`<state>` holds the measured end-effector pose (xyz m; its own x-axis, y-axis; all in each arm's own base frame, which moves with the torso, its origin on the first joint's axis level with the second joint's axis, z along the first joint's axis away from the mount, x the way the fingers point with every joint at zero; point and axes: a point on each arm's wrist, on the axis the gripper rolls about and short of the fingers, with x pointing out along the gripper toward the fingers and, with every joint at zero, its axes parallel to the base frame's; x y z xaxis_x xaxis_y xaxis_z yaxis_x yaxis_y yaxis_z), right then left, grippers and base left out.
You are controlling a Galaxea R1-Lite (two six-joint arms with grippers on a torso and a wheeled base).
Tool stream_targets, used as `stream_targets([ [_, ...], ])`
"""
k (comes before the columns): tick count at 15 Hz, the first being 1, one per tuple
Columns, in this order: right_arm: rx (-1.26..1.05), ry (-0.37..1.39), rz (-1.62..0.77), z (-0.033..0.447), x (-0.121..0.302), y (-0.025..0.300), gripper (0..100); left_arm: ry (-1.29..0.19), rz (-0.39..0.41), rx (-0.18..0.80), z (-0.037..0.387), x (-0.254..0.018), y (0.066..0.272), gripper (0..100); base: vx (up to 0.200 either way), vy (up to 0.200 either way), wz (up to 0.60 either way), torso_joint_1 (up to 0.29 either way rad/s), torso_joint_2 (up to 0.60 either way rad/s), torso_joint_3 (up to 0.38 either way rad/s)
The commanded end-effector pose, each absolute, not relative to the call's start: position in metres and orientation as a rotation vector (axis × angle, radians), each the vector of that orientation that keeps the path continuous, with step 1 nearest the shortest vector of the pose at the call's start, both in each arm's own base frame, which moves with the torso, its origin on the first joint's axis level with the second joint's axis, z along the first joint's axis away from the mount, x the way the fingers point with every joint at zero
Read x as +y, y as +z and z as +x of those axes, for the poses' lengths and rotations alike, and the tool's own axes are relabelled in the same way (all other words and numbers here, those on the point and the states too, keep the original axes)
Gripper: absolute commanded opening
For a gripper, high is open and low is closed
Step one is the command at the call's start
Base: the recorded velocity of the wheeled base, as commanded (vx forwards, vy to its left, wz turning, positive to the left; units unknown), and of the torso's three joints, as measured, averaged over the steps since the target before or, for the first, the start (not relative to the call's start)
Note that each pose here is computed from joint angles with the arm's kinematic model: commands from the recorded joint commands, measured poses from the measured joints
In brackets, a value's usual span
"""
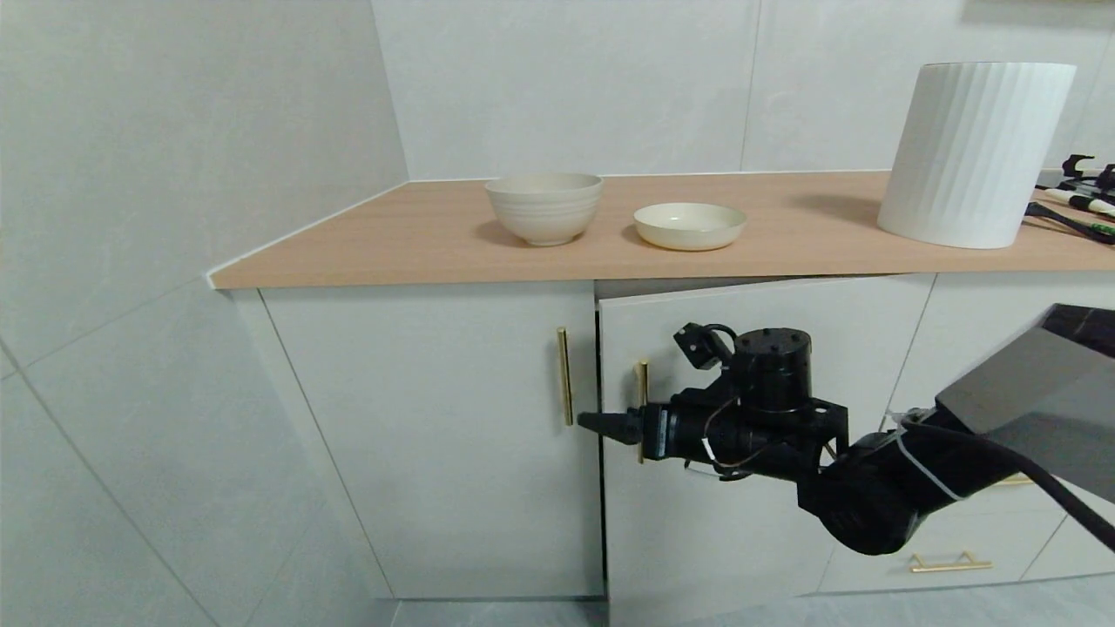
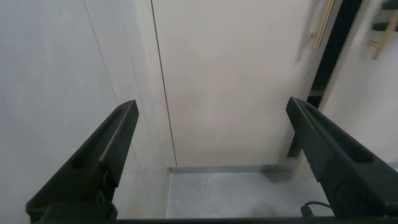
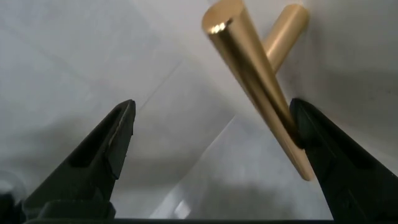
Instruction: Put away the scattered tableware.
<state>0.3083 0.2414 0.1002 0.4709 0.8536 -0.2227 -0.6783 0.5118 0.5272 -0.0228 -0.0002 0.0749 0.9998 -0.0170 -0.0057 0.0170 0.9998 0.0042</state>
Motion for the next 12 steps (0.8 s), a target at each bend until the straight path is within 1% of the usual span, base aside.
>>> stream_targets([
  [1,0.501,1.019,0.398,0.284,0.225,0.119,100,-0.017,0.005,0.006,-0.023,0.000,0.075,100,0.000,0.000,0.00,0.000,0.00,0.000],
  [3,0.528,1.061,0.398,0.271,0.216,0.121,100,-0.017,0.005,0.006,-0.023,0.000,0.075,100,0.000,0.000,0.00,0.000,0.00,0.000],
  [4,0.551,1.115,0.397,0.257,0.207,0.124,100,-0.017,0.005,0.006,-0.023,0.000,0.075,100,0.000,0.000,0.00,0.000,0.00,0.000],
  [8,0.573,1.155,0.396,0.232,0.190,0.128,100,-0.017,0.005,0.006,-0.023,0.000,0.075,100,0.000,0.000,0.00,0.000,0.00,0.000],
  [12,0.624,1.232,0.399,0.204,0.170,0.128,100,-0.017,0.008,0.006,-0.023,0.000,0.075,100,0.000,0.000,0.00,0.000,0.00,0.000],
])
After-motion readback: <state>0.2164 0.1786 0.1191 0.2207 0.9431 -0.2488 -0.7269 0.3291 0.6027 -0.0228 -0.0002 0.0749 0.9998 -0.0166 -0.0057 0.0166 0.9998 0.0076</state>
